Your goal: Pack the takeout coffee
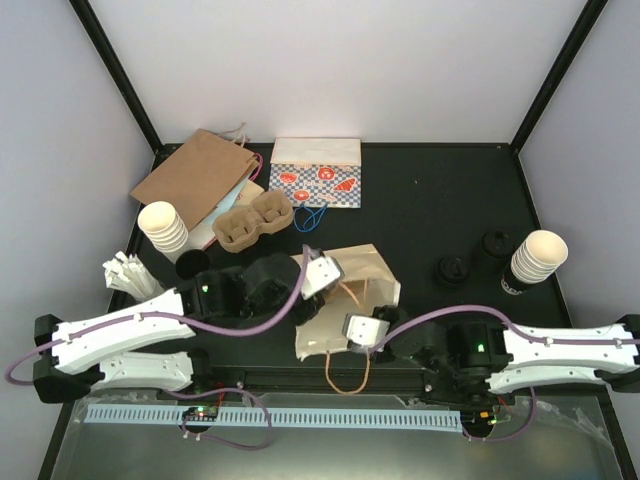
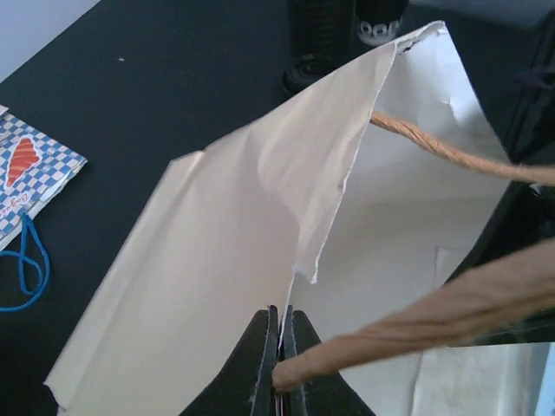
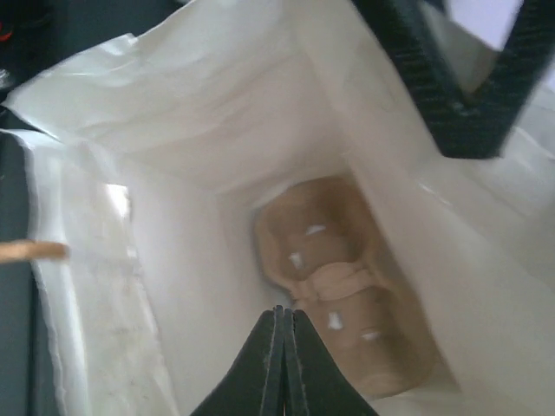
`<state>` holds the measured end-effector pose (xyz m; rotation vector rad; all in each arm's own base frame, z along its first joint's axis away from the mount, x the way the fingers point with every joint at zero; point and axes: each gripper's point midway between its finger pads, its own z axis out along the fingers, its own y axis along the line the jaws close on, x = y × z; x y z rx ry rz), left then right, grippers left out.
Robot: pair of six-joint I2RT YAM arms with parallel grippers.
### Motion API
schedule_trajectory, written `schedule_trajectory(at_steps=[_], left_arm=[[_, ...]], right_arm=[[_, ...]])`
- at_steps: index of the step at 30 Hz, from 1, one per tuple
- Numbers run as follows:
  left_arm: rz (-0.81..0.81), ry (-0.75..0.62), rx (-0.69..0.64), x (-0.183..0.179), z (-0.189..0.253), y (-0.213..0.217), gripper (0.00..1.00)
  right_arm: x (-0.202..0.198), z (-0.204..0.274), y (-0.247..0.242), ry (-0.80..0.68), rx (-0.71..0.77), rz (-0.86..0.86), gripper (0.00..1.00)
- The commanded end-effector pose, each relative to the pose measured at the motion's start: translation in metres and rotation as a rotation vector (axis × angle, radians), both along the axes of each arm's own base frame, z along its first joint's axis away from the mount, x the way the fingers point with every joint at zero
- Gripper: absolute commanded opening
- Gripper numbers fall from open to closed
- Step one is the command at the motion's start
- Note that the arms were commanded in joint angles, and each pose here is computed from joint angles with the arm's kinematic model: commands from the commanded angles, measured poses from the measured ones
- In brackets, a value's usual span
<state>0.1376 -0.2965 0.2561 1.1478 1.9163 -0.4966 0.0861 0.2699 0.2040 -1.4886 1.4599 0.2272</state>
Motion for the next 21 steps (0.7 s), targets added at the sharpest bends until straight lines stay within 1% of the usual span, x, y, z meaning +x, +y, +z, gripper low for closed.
schedule_trajectory(at_steps=[1,5,8,10,11,12,14,16,17,19,21], left_arm=[[0.022,0.148,-0.178,0.019,0.046,-0.005,0.02],[0.06,0.309,-0.276,0.047,0.059,-0.002,0.02],[0.116,0.413,-0.303,0.073,0.06,0.002,0.03],[0.147,0.472,-0.308,0.089,0.059,0.003,0.03],[0.145,0.493,-0.313,0.095,0.061,0.001,0.03],[0.147,0.525,-0.305,0.103,0.056,-0.002,0.03],[0.156,0.575,-0.304,0.118,0.048,-0.004,0.03],[0.156,0.618,-0.31,0.132,0.044,-0.007,0.03],[0.154,0.639,-0.315,0.14,0.042,-0.008,0.03],[0.17,0.679,-0.33,0.158,0.038,-0.007,0.03],[0.204,0.714,-0.338,0.177,0.033,-0.006,0.03]], right_arm=[[0.024,0.054,-0.014,0.021,0.125,-0.111,0.01],[0.054,0.086,-0.028,0.079,0.215,-0.192,0.02],[0.093,0.1,-0.046,0.14,0.301,-0.381,0.08],[0.117,0.112,-0.06,0.204,0.349,-0.54,0.08],[0.127,0.112,-0.065,0.248,0.339,-0.612,0.09],[0.135,0.114,-0.069,0.295,0.33,-0.667,0.13],[0.146,0.105,-0.066,0.369,0.246,-0.724,0.22],[0.154,0.104,-0.067,0.392,0.213,-0.783,0.27],[0.158,0.104,-0.069,0.396,0.213,-0.814,0.29],[0.165,0.107,-0.073,0.398,0.241,-0.852,0.42],[0.17,0.115,-0.077,0.399,0.288,-0.878,0.45]])
